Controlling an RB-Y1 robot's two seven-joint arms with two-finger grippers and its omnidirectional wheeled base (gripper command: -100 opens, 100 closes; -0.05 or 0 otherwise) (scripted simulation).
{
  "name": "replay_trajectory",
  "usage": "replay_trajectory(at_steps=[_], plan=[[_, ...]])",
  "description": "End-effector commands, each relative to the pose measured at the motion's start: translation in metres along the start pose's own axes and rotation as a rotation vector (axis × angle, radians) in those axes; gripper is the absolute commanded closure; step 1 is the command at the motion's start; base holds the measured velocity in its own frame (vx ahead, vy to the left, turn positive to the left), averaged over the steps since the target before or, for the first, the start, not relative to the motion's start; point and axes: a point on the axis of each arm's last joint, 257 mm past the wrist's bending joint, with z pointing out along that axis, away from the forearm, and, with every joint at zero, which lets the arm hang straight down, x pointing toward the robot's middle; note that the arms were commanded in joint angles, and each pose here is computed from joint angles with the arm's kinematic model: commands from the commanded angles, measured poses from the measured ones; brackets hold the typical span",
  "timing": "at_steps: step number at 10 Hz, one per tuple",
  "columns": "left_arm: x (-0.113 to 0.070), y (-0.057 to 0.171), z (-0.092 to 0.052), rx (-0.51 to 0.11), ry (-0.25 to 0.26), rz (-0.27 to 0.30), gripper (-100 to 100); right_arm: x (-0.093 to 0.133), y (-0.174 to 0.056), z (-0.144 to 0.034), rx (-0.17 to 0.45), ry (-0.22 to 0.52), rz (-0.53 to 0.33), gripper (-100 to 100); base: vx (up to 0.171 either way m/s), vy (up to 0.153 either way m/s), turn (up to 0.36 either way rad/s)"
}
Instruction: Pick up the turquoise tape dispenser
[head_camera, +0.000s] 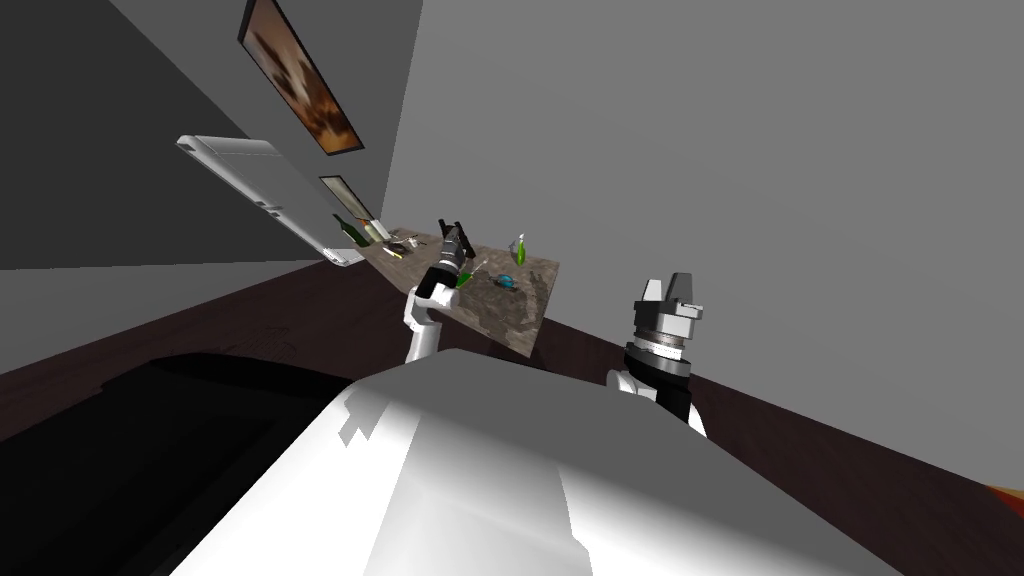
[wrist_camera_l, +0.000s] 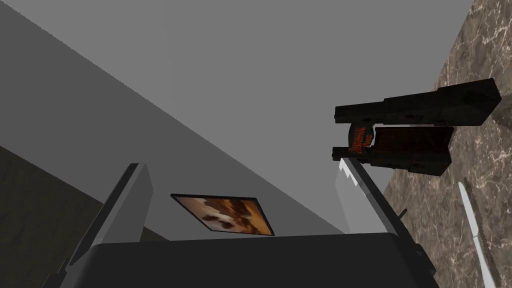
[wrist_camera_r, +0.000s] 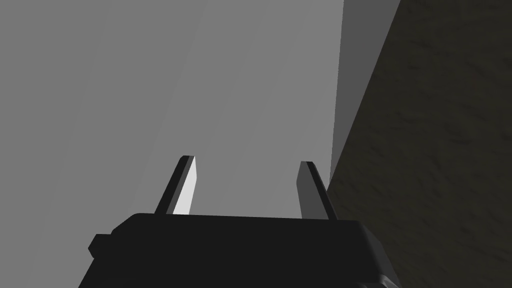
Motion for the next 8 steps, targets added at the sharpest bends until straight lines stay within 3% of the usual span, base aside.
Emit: replay_trajectory(at_steps=[1, 2, 7, 8], plan=[[-0.001, 0.011, 0.001, -0.045, -0.002, -0.003, -100, 0.000, 0.000, 0.000, 0.000, 0.000, 0.000, 0, 0.003, 0.019, 0.005], [-0.005, 0.011, 0.008, -0.058, -0.010, -0.020, -100, 0.000, 0.000, 0.000, 0.000, 0.000, 0.000, 0, 0.001, 0.024, -0.073], [-0.008, 0.037, 0.012, -0.175, -0.019, -0.038, -100, 0.000, 0.000, 0.000, 0.000, 0.000, 0.000, 0, 0.003, 0.022, -0.037], [-0.011, 0.040, 0.019, -0.195, -0.026, -0.057, -100, 0.000, 0.000, 0.000, 0.000, 0.000, 0.000, 0, 0.003, 0.022, -0.083]])
